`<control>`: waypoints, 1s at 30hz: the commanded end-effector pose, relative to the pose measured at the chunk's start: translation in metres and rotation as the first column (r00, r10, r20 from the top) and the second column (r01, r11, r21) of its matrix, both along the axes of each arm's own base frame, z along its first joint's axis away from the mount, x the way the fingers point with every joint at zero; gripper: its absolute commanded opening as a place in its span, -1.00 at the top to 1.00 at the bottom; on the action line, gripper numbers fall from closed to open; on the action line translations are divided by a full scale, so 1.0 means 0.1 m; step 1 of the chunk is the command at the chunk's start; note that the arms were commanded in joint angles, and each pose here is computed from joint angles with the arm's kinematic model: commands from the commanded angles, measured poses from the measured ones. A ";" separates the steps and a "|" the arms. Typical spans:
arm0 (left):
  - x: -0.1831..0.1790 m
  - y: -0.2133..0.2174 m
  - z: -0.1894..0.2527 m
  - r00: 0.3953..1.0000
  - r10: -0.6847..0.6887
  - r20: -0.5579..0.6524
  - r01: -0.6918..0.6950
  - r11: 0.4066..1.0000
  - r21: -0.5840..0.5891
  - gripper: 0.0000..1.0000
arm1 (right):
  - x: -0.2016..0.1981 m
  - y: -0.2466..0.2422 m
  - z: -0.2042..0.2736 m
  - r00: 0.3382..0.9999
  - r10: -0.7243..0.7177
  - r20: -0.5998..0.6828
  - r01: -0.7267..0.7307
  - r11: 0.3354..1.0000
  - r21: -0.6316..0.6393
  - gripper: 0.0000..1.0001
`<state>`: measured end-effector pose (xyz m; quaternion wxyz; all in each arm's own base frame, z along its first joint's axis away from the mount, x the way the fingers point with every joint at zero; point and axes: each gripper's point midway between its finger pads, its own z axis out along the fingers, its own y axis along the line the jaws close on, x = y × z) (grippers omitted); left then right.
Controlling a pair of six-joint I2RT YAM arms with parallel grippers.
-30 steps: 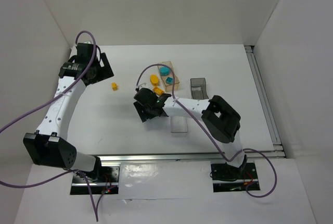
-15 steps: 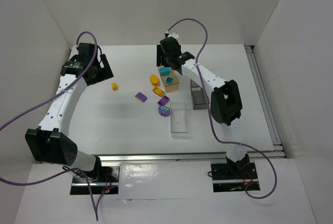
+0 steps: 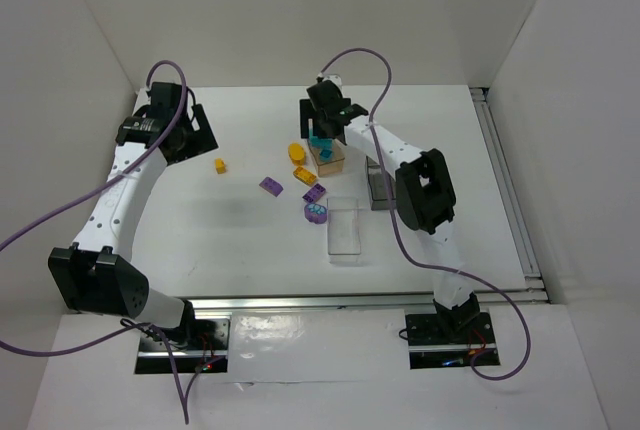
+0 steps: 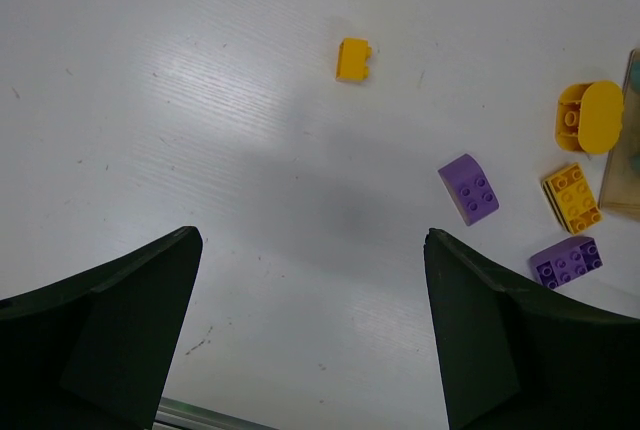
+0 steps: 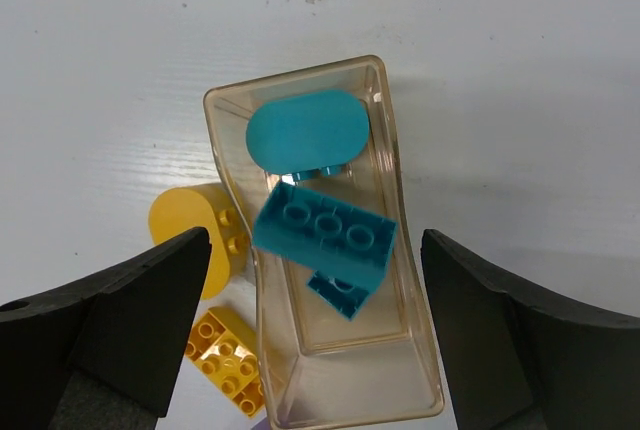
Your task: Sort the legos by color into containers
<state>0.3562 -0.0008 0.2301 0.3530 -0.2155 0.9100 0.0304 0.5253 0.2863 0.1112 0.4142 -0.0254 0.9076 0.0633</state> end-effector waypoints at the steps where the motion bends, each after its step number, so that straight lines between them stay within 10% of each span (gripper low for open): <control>1: 0.02 0.02 0.25 0.998 0.009 0.068 -0.009 1.000 -0.004 -1.00 | -0.02 0.00 0.29 0.999 0.004 0.036 -0.004 1.000 -0.011 -0.87; 7: 0.02 0.08 0.35 0.996 0.030 0.084 -0.032 0.999 0.019 -1.00 | -0.64 0.15 0.80 0.988 0.077 0.135 -0.078 0.997 0.002 -0.59; 12: 0.05 0.08 0.29 0.997 0.037 0.068 -0.038 0.999 0.015 -1.00 | -1.21 0.26 0.33 0.987 0.155 -0.029 -0.155 0.988 0.005 -0.48; 30: 0.04 0.06 0.18 0.999 0.028 0.038 -0.028 1.000 -0.004 -1.00 | -1.40 0.40 -0.59 0.965 0.174 -0.196 -0.203 0.969 -0.139 -1.00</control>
